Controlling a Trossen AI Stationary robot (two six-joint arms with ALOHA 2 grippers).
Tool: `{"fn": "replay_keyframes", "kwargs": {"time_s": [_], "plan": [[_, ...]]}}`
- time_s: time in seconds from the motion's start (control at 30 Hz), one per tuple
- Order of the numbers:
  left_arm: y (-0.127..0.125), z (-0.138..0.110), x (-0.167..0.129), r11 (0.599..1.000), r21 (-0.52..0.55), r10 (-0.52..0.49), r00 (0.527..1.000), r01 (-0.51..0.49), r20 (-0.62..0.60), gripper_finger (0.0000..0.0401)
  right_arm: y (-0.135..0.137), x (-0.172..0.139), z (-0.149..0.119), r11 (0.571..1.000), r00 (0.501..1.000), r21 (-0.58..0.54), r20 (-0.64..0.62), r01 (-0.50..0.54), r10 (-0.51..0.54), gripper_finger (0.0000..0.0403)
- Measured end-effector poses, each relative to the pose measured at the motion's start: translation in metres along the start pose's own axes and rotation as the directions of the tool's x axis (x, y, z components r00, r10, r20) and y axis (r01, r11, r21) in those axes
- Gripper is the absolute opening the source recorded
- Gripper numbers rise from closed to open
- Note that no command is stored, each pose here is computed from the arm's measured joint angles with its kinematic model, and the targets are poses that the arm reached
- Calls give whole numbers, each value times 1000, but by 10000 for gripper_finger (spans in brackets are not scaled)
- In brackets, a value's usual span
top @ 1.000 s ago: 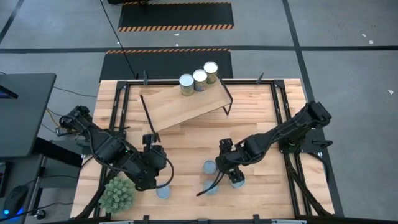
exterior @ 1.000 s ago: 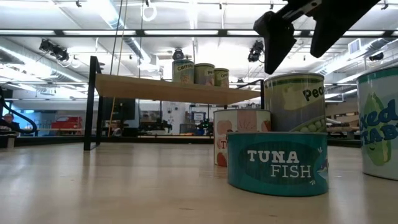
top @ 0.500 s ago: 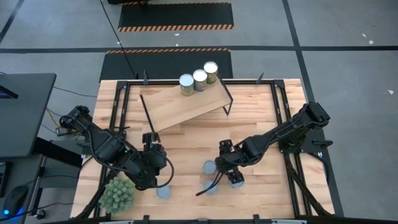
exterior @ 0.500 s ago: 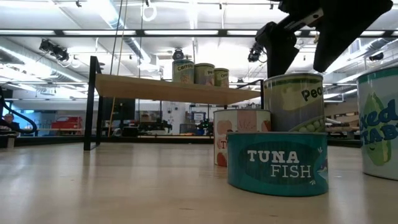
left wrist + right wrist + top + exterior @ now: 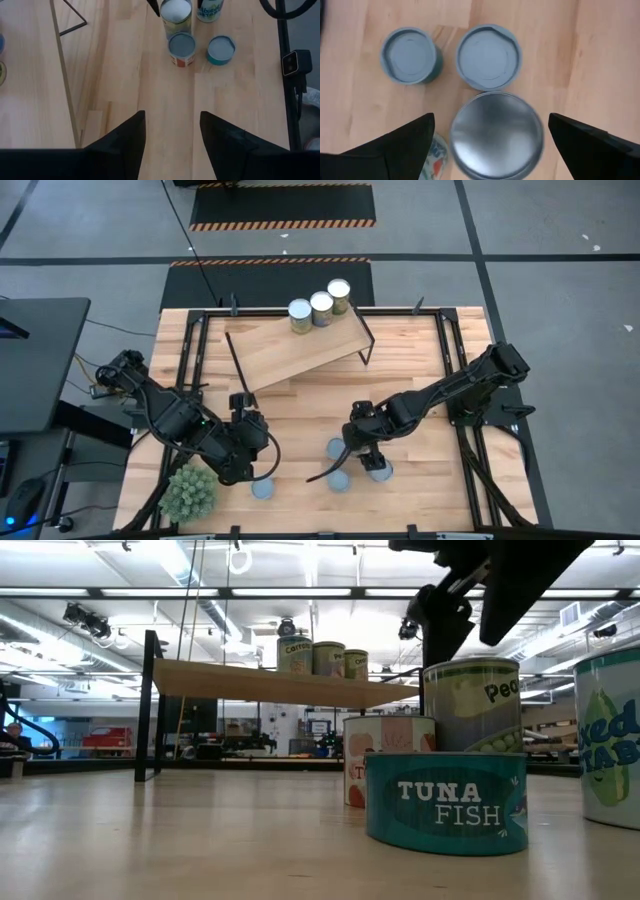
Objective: Pick and place cans onto a shelf
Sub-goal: Put the large canned peas on the shelf
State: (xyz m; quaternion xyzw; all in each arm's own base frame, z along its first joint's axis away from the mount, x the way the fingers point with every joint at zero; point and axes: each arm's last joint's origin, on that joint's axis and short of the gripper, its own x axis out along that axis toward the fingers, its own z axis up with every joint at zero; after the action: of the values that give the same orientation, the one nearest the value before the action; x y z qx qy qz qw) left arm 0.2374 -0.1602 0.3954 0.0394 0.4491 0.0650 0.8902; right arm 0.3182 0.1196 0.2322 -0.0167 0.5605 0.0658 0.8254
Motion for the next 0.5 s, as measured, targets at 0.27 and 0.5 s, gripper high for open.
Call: {"fn": "replay_keyframes", "kwargs": {"time_s": [0.27, 0.5], "plan": [[-1, -1, 0, 999, -1, -38, 999, 38, -24, 194, -1, 0, 0, 999, 1000, -40, -2, -5, 5, 400], [-1, -1, 0, 999, -2, -39, 999, 39, -25, 194, -2, 8, -9, 999, 999, -47, -39, -2, 0, 400]]}}
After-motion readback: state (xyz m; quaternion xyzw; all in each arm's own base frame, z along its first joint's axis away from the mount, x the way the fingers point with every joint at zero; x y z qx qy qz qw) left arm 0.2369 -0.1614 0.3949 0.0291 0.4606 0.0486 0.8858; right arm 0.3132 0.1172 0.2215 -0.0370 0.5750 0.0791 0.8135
